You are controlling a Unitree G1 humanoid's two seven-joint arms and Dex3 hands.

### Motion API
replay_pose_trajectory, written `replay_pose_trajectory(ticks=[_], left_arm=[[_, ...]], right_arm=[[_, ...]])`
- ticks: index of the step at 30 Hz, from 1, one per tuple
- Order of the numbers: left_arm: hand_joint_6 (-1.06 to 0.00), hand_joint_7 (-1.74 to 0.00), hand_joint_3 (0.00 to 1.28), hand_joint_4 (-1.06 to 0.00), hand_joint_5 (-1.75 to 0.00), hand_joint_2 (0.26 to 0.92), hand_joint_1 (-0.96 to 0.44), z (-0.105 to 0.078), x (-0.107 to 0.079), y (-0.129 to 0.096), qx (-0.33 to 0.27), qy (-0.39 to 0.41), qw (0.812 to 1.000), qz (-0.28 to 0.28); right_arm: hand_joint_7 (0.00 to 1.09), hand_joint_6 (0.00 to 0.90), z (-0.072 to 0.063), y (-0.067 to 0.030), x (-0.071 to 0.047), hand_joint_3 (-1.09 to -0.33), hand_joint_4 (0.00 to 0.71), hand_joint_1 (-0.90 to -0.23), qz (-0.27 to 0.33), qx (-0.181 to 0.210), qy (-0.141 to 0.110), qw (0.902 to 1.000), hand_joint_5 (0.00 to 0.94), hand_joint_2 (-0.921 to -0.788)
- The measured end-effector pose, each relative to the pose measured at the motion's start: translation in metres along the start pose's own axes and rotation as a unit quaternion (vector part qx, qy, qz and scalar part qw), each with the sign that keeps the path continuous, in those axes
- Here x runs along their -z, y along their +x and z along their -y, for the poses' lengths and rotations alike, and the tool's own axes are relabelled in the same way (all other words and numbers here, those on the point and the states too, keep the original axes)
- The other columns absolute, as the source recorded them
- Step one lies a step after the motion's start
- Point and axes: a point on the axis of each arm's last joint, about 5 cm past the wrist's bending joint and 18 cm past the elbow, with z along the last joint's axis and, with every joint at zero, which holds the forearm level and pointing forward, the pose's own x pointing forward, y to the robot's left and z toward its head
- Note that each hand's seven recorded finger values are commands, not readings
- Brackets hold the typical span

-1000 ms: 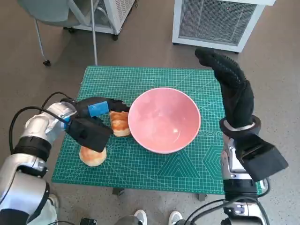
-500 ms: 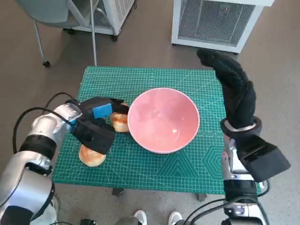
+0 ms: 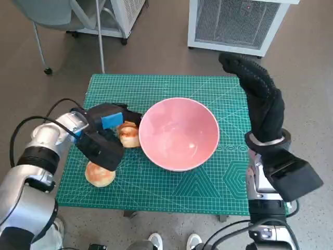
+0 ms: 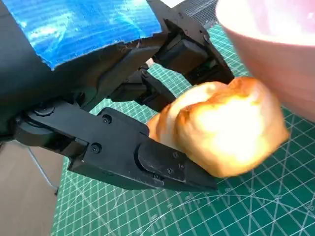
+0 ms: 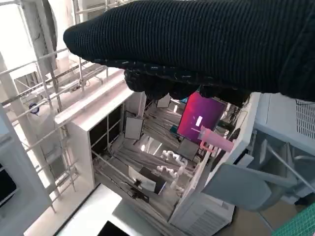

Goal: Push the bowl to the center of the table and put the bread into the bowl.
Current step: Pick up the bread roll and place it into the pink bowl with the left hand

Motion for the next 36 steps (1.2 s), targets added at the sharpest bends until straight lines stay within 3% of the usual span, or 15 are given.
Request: replay_pose_trajectory(ticks=[2,6,12,19,21,25,30,36], left_arm=[[-0.65,-1.07,0.10,-0.60,-1.33,0.920,0.00,-0.001,0.002,-0.002,-0.001,-0.005,1.000,-0.001],[-0.69,-0.96,0.10,-0.60,-1.41,0.919,0.00,-0.002,0.007,-0.007,-0.003,-0.019,1.000,-0.011],[-0.62,-1.17,0.09,-0.65,-1.20,0.920,0.00,-0.003,0.016,-0.016,-0.006,-0.029,0.999,-0.026],[-0.62,-1.17,0.08,-0.67,-1.18,0.920,0.00,-0.011,0.026,-0.028,-0.031,-0.029,0.998,-0.045],[-0.66,-1.06,0.07,-0.67,-1.26,0.920,0.00,-0.015,0.028,-0.031,-0.043,-0.031,0.997,-0.050],[-0.69,-0.99,0.07,-0.69,-1.28,0.914,0.00,-0.026,0.033,-0.038,-0.082,-0.038,0.995,-0.051],[-0.64,-1.17,0.06,-0.70,-1.12,0.919,0.00,-0.050,0.032,-0.048,-0.165,-0.050,0.985,-0.026],[-0.64,-1.19,0.06,-0.70,-1.11,0.920,0.00,-0.080,0.021,-0.057,-0.267,-0.032,0.963,0.031]], right_arm=[[0.66,-0.001,0.000,0.0000,0.000,-0.840,0.262,-0.671,0.000,0.000,0.000,1.0000,0.001,-0.921],[0.66,-0.001,0.000,0.0000,0.000,-0.840,0.262,-0.672,0.000,0.000,0.000,1.0000,0.001,-0.921],[0.66,-0.001,0.000,0.0000,0.000,-0.840,0.262,-0.672,0.000,0.000,0.000,1.0000,0.001,-0.921],[0.66,-0.001,0.000,-0.0005,0.001,-0.841,0.262,-0.668,-0.003,0.000,0.001,1.0000,0.001,-0.921],[0.66,-0.001,0.000,-0.0006,0.001,-0.842,0.262,-0.666,-0.003,0.000,0.001,1.0000,0.001,-0.921],[0.66,-0.001,0.000,-0.0006,0.001,-0.844,0.262,-0.665,-0.003,0.000,0.001,1.0000,0.001,-0.921],[0.66,-0.001,0.000,-0.0007,0.001,-0.845,0.261,-0.664,-0.003,-0.002,0.001,1.0000,0.000,-0.921],[0.66,-0.001,0.000,-0.0007,0.001,-0.846,0.261,-0.664,-0.003,-0.002,0.002,1.0000,0.000,-0.921]])
